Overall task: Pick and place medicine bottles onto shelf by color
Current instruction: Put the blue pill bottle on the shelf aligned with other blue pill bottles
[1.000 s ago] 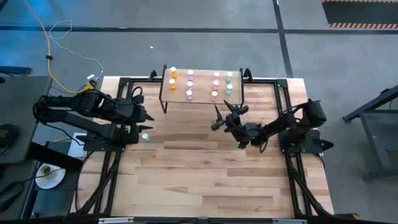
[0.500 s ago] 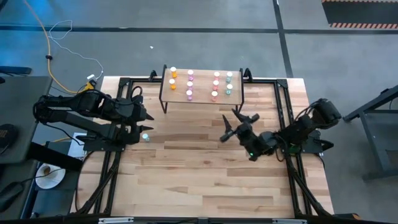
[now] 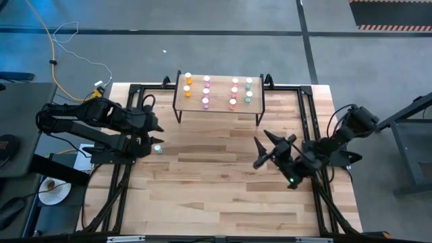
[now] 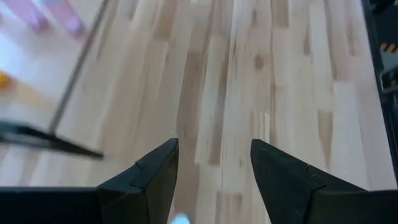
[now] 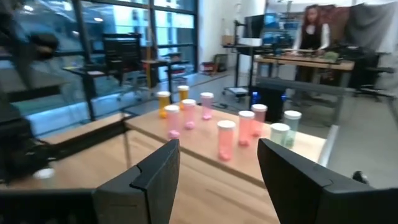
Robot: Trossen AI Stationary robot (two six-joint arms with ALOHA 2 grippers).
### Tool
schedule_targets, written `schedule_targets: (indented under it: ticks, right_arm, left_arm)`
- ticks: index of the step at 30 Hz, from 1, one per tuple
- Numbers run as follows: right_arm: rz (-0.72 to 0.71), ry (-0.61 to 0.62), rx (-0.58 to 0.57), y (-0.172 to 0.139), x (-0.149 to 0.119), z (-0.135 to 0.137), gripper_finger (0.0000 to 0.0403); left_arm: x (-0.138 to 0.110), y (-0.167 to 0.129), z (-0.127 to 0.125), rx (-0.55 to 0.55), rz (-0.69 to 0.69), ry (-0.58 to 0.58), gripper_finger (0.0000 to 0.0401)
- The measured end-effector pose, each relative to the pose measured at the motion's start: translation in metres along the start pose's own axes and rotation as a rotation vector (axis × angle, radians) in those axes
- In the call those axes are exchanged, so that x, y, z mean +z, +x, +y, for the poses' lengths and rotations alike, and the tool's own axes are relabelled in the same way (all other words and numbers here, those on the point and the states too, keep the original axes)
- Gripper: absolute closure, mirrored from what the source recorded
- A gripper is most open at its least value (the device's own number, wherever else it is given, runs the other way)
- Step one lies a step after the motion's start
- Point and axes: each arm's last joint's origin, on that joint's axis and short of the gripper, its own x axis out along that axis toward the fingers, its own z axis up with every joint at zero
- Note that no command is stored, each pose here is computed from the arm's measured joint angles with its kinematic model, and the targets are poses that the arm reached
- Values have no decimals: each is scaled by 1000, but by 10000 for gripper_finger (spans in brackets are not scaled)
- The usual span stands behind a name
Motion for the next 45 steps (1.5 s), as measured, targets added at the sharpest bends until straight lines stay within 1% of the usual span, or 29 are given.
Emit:
schedule_targets:
  ticks: [4,8,11,14,18,22,29,33,36,39,45]
  right_arm:
    - [2,15,43,-11,2,0,194]
    - [2,19,60,-16,2,0,194]
    - [2,18,60,-16,2,0,194]
    - [2,4,60,-16,2,0,194]
    - [0,-44,60,-16,2,0,194]
    - [0,-65,60,-16,2,0,194]
    - [-1,-78,61,-16,2,0,194]
    - [-1,-97,63,-17,2,0,194]
    - [-2,-108,63,-17,2,0,194]
    - [-2,-112,63,-17,2,0,194]
    - [-2,-130,63,-17,1,1,194]
  left_arm:
    - [-10,5,0,-15,93,-27,209]
    - [-23,20,-2,-41,166,-70,208]
    - [-35,34,-5,-56,238,-66,208]
    - [-47,46,-7,-54,291,-39,208]
    - [-61,58,-10,-50,351,-12,208]
    - [-71,69,-10,-29,379,-69,208]
    - [-87,97,-10,11,328,-217,208]
    - [-93,110,-14,31,247,-274,208]
    - [-95,112,-20,32,211,-307,208]
    - [-98,113,-29,57,156,-351,208]
    - [-105,109,-47,143,42,-478,208]
